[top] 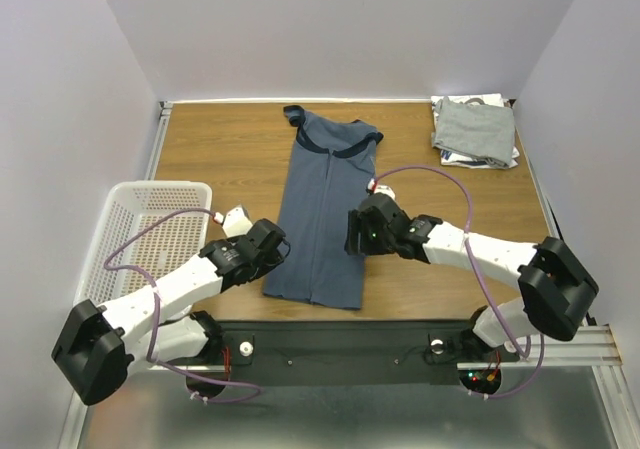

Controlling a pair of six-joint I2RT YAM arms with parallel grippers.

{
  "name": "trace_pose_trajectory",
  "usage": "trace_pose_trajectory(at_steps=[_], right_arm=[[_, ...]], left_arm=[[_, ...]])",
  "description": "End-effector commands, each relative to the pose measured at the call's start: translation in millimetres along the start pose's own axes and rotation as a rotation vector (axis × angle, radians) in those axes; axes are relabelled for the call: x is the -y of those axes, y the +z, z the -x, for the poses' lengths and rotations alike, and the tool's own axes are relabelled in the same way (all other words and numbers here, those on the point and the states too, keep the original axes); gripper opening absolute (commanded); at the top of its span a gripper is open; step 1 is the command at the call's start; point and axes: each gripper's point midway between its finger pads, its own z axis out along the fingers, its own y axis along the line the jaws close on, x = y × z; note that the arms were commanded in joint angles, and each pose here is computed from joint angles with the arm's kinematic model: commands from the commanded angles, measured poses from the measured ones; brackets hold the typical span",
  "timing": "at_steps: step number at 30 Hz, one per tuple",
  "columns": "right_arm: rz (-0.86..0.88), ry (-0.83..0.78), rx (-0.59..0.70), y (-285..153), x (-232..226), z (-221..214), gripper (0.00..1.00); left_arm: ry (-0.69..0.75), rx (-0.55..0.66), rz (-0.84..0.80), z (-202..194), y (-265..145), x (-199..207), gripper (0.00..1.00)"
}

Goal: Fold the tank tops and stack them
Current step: Fold the tank top

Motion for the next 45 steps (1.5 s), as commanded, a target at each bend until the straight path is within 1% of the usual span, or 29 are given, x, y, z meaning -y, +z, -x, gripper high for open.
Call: trace_pose_trajectory(at_steps=[1,3,4,6,10,12,19,22,26,29,30,33,36,37,39,40,42,44,45], right_arm=[[-0.064,0.049,0.006,3.3,18.7,-13.2,0.72],[-0.112,0.055,0.027,7.7,27.8,-12.4,0.72],[-0.134,0.052,0.043,9.8,31.0,-8.6,0.74],[-0.187,0.023,0.069,19.8,34.3,1.8,0.75],[-0.231,-0.022,0.056,41.3,35.9,10.6,0.76],[-0.265,-0.02,0.027,57.1,46.1,11.7,0.76],[-0.302,0.014,-0.024,83.0,83.3,34.1,0.76],[-0.31,0.057,-0.02,87.7,105.1,56.1,0.76],[-0.305,0.095,-0.03,96.9,126.7,75.2,0.77],[-0.303,0.088,-0.04,108.9,133.4,83.4,0.77],[-0.293,0.084,-0.023,113.2,129.5,96.1,0.78],[-0.276,0.084,-0.042,132.0,125.4,107.5,0.78],[-0.31,0.079,-0.064,145.5,131.3,113.7,0.78],[-0.315,0.071,-0.062,157.1,131.0,121.1,0.78],[-0.349,0.062,-0.06,164.2,137.9,128.8,0.76],[-0.364,0.053,-0.078,173.6,141.5,128.9,0.71],[-0.394,0.045,-0.078,179.0,147.5,134.9,0.61],[-0.414,0.03,-0.088,190.6,153.4,134.6,0.57],[-0.42,0.032,-0.066,191.8,153.7,148.2,0.54]], left_arm=[[0.013,-0.082,0.032,-23.3,10.1,-20.8,0.58],[0.008,-0.096,0.033,-28.4,16.0,-19.9,0.58],[0.007,-0.11,0.04,-32.8,18.4,-22.1,0.58],[0.01,-0.131,0.051,-39.0,23.5,-23.3,0.58],[0.006,-0.166,0.049,-50.7,28.3,-28.7,0.58],[0.002,-0.17,0.038,-52.4,29.2,-27.7,0.57],[-0.004,-0.199,-0.023,-59.1,25.4,-14.9,0.56],[0.002,-0.218,-0.05,-64.7,25.7,-1.7,0.56],[0.01,-0.239,-0.079,-72.5,26.5,13.5,0.56],[0.014,-0.243,-0.108,-74.5,24.6,24.5,0.56],[0.015,-0.245,-0.111,-75.0,24.9,25.6,0.56],[0.015,-0.246,-0.119,-75.5,25.2,28.9,0.56],[0.018,-0.24,-0.123,-73.0,22.8,29.3,0.56],[0.022,-0.238,-0.12,-72.7,21.9,28.4,0.56],[0.027,-0.218,-0.117,-66.3,19.2,28.2,0.56],[0.03,-0.204,-0.117,-62.6,18.1,28.8,0.56],[0.05,-0.185,-0.121,-55.3,13.5,31.4,0.56],[0.06,-0.152,-0.122,-44.9,9.3,35.8,0.57],[0.073,-0.146,-0.112,-42.3,7.3,33.2,0.57]])
